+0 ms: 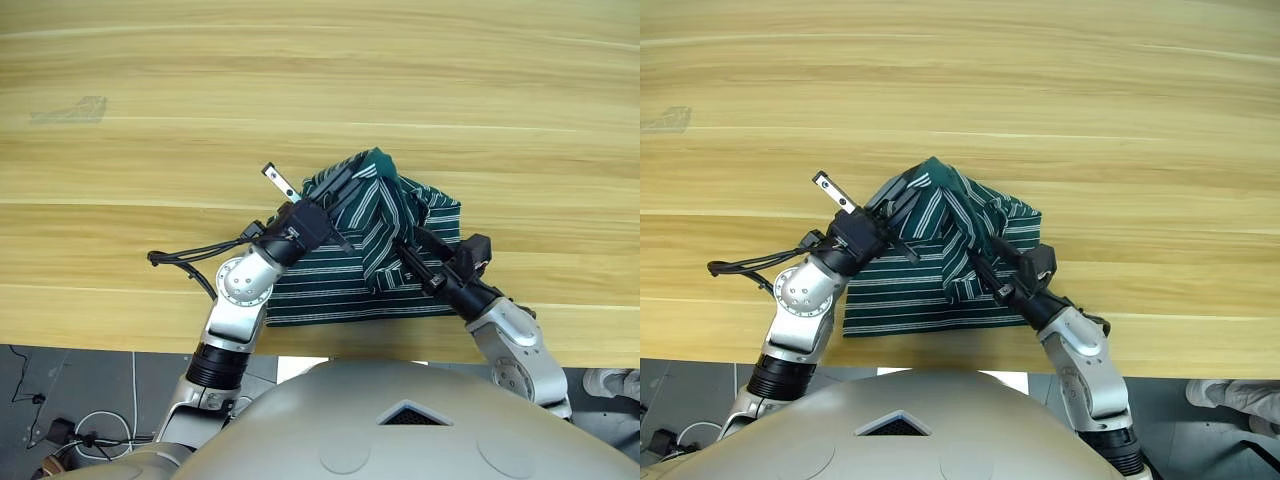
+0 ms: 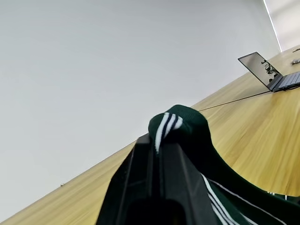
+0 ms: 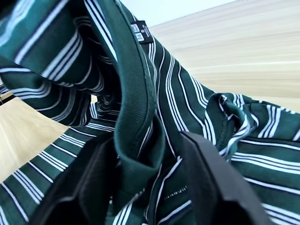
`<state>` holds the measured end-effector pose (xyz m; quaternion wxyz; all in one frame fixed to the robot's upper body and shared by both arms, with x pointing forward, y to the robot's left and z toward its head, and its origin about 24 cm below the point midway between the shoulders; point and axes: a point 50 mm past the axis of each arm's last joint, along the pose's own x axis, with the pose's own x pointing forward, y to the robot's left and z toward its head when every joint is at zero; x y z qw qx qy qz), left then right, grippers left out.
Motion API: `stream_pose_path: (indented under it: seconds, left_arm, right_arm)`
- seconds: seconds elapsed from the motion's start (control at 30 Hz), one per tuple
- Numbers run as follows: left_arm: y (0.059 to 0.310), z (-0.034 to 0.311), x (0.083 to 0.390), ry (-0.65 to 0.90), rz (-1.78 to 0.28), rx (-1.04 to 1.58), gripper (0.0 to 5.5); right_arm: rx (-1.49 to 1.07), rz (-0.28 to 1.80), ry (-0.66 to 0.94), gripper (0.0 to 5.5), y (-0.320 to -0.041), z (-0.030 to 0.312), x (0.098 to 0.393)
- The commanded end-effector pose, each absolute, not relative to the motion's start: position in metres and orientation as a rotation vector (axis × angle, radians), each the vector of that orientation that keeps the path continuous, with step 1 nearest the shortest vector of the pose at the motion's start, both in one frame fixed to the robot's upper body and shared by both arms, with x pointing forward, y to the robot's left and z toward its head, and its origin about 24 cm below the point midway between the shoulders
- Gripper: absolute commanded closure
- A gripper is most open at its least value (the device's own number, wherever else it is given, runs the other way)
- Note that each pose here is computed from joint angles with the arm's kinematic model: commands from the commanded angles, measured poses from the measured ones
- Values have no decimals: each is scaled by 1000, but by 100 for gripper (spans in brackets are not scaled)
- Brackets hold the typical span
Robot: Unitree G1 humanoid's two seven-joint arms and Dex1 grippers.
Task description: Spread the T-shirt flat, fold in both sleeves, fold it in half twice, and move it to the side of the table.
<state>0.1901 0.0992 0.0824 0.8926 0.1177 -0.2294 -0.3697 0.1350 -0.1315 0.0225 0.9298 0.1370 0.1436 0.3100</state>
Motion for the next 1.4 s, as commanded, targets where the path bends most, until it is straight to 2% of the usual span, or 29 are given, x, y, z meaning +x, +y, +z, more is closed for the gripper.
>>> stream_pose_path:
  seconds: [0.03, 0.27, 0.47, 0.53, 0.63, 0.73, 0.8, 0.9, 1.03, 1.13, 1.23, 1.3, 1.4]
  left_arm:
    - [99, 88, 189, -503, -757, 243, 550]
    - [101, 95, 191, -535, -726, 213, 550]
    - [104, 93, 195, -525, -698, 253, 550]
    - [111, 89, 205, -494, -669, 333, 550]
    - [136, 87, 229, -432, -564, 481, 550]
    - [169, 101, 247, -385, -459, 634, 550]
    - [179, 113, 250, -366, -491, 717, 550]
    - [181, 139, 252, -333, -655, 912, 550]
    - [180, 183, 268, -316, -760, 1112, 550]
    - [176, 217, 309, -315, -730, 1257, 550]
    - [170, 260, 363, -340, -540, 1359, 550]
    - [163, 298, 395, -379, -311, 1382, 550]
    - [152, 357, 405, -511, -16, 1368, 550]
  right_arm:
    - [258, 628, 348, 397, -131, 14, 134]
    - [257, 635, 370, 533, -131, 10, 133]
    - [254, 662, 311, 547, -129, 18, 138]
    - [265, 679, 211, 547, -129, 34, 150]
    - [184, 682, 20, 547, -140, 67, 183]
    - [45, 689, -113, 547, -158, 103, 217]
    - [-65, 703, -161, 547, -169, 124, 231]
    - [-283, 734, -220, 547, -180, 154, 249]
    - [-479, 800, -240, 547, -181, 177, 272]
    - [-596, 753, -264, 547, -183, 204, 321]
    - [-661, 590, -323, 547, -176, 241, 376]
    - [-705, 414, -368, 547, -171, 271, 402]
    - [-739, 188, -479, 547, -168, 320, 411]
